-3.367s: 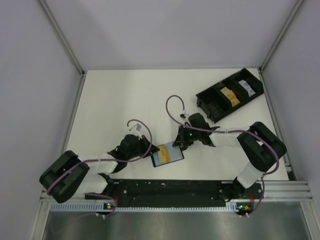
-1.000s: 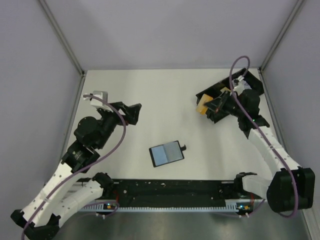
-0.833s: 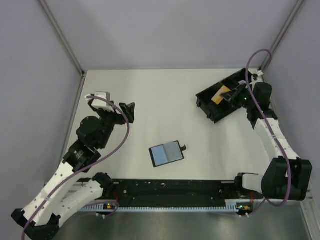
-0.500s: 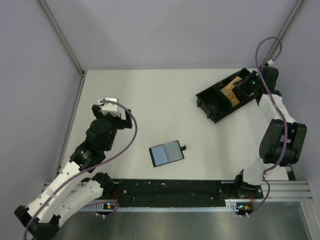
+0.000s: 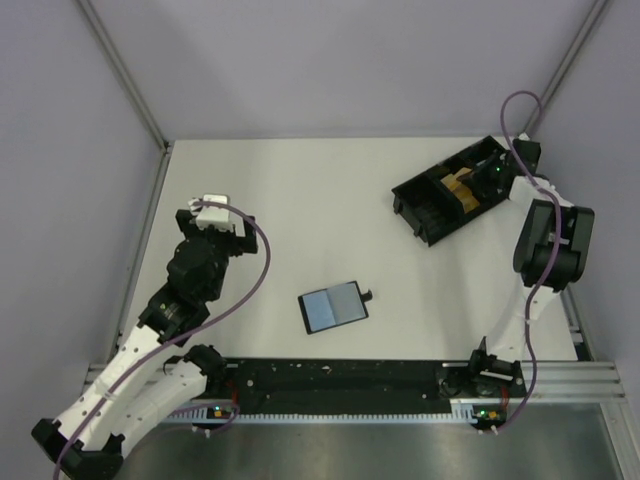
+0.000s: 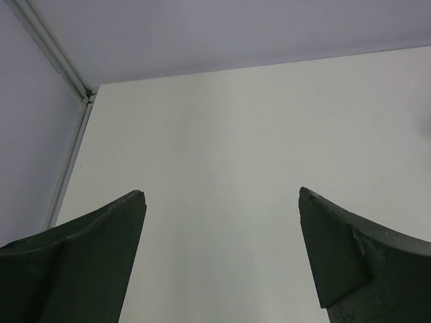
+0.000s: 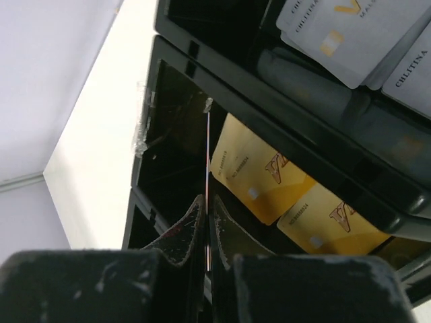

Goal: Take the credit cards out of the card holder
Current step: Place the credit card in the storage box, then remove the credit card from the card holder.

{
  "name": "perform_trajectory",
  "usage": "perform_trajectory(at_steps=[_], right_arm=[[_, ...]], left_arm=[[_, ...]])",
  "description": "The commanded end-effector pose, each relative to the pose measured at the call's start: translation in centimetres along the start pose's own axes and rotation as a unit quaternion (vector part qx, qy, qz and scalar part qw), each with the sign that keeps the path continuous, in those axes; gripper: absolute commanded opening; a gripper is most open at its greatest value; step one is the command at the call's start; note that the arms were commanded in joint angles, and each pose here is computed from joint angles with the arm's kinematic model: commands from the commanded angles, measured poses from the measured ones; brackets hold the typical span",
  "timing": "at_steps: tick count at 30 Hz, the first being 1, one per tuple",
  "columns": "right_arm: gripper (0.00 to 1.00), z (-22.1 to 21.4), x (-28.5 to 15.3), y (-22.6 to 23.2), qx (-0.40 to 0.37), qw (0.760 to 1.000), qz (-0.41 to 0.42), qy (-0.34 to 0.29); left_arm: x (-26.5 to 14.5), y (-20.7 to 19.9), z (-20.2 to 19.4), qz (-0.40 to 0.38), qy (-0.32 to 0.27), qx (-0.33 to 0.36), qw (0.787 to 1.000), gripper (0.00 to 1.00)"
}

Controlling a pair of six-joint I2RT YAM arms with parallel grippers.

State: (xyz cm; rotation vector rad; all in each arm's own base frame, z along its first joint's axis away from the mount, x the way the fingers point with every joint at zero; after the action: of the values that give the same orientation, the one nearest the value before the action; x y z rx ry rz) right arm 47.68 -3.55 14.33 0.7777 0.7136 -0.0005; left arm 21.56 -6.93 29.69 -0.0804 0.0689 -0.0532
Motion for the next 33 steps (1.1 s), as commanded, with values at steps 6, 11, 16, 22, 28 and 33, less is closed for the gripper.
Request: perform_trajectory(at_steps=[6, 11, 16, 22, 28, 33], right_arm=[[0.0, 0.8, 2.5, 0.5, 0.009, 0.999, 0.046, 0.008], [0.26, 0.8, 1.9, -0.3, 0.005, 1.0, -0.003, -0.001], [0.47, 2.2, -2.4, 0.9, -0.045, 0.997, -0.056, -0.04], [0.65, 2.4, -8.5, 2.9, -0.098, 0.988, -0.098, -0.067], [0.71, -2.3, -13.3, 7.9, -0.175, 0.981, -0.043, -0.075], [0.71, -9.4, -16.2, 12.5, -0.253, 0.965, 0.048, -0.045]], left_arm=[[0.3, 0.0, 0.9, -0.003, -0.024, -0.011, 1.0, 0.98], [0.3, -0.1, 0.9, -0.009, -0.022, -0.012, 1.0, 0.99], [0.1, -0.2, 1.1, -0.015, -0.023, -0.019, 0.999, 0.98], [0.0, -0.7, 1.2, -0.032, -0.018, -0.028, 0.999, 0.98], [-0.1, -1.9, 1.2, -0.068, 0.01, -0.051, 0.996, 0.98], [-0.5, -4.5, 0.3, -0.144, 0.066, -0.116, 0.981, 0.95]])
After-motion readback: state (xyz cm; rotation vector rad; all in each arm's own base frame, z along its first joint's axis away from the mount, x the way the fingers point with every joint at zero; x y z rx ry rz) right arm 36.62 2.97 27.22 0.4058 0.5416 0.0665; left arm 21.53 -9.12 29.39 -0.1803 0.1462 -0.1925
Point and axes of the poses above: each gripper's point midway between its finger pads, its own x axis out along the fingers, its own y axis along the line the jaws close on, z = x × y, the point moved 6 cm from there along -x, back along the fingers, and after that the axes turned 9 degrees about -x, right-handed, at the moved point
